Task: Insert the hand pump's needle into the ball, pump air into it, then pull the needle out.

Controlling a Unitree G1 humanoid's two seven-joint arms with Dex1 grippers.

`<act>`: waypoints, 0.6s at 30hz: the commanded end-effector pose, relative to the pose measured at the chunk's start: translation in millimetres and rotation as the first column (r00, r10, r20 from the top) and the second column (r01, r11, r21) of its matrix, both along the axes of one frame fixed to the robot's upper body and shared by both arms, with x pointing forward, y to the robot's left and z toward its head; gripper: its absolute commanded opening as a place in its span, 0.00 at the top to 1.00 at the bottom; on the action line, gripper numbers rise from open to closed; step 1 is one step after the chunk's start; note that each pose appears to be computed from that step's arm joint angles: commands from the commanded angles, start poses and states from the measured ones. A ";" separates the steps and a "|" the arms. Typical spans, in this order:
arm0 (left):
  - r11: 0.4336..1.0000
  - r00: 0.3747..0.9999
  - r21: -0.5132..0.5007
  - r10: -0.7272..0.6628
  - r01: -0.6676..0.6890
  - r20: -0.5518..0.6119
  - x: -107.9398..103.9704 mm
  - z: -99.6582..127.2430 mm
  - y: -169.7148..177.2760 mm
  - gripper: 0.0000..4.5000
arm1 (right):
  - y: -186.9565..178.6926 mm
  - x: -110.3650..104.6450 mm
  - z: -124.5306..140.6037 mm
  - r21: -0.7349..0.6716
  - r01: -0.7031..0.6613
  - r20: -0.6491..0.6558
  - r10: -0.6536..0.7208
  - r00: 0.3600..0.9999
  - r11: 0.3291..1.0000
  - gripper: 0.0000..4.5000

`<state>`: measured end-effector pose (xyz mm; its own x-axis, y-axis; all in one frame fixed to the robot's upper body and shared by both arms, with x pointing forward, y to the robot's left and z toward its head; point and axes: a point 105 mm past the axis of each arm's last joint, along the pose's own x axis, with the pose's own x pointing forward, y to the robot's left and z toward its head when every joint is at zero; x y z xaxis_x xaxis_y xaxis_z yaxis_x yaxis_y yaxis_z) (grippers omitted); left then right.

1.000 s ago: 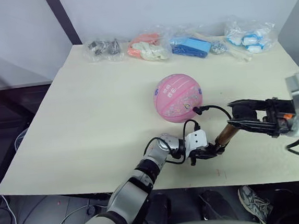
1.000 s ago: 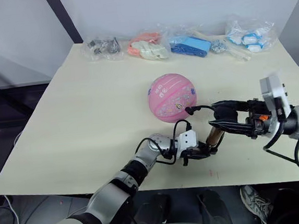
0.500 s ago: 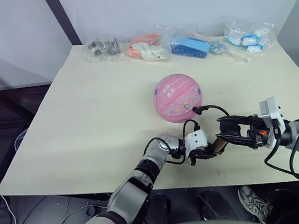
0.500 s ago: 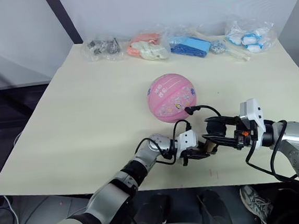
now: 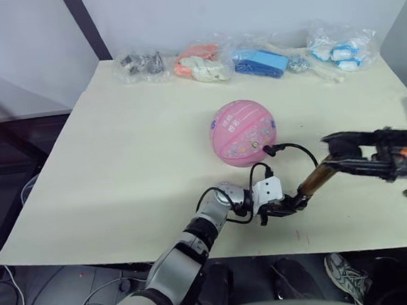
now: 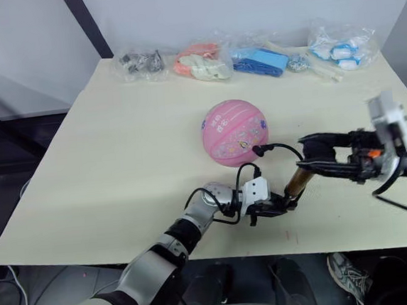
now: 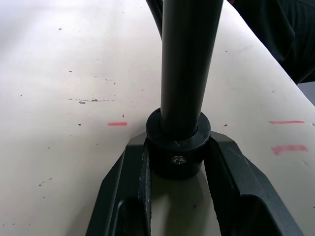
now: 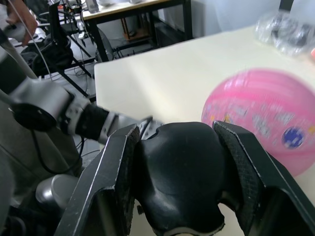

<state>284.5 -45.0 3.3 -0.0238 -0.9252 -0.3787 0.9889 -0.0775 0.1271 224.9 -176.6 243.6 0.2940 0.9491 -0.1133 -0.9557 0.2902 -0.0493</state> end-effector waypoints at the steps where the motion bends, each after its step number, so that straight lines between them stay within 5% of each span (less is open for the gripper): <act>1: 0.994 0.996 0.112 0.029 -0.020 -0.082 -7.5 -29.7 19.1 0.77 | -3.2 -10.6 36.4 0.023 -0.015 0.078 0.013 0.997 1.000 0.57; 8: 0.993 0.997 0.114 0.025 -0.016 -0.080 -7.3 -29.6 19.0 0.77 | -1.7 -13.7 48.8 0.039 -0.029 0.048 0.027 0.998 0.999 0.57; 18: 0.993 0.997 0.115 0.030 -0.021 -0.078 -6.5 -29.7 19.5 0.77 | 10.8 3.0 -44.2 -0.058 0.011 -0.093 -0.017 0.996 0.998 0.57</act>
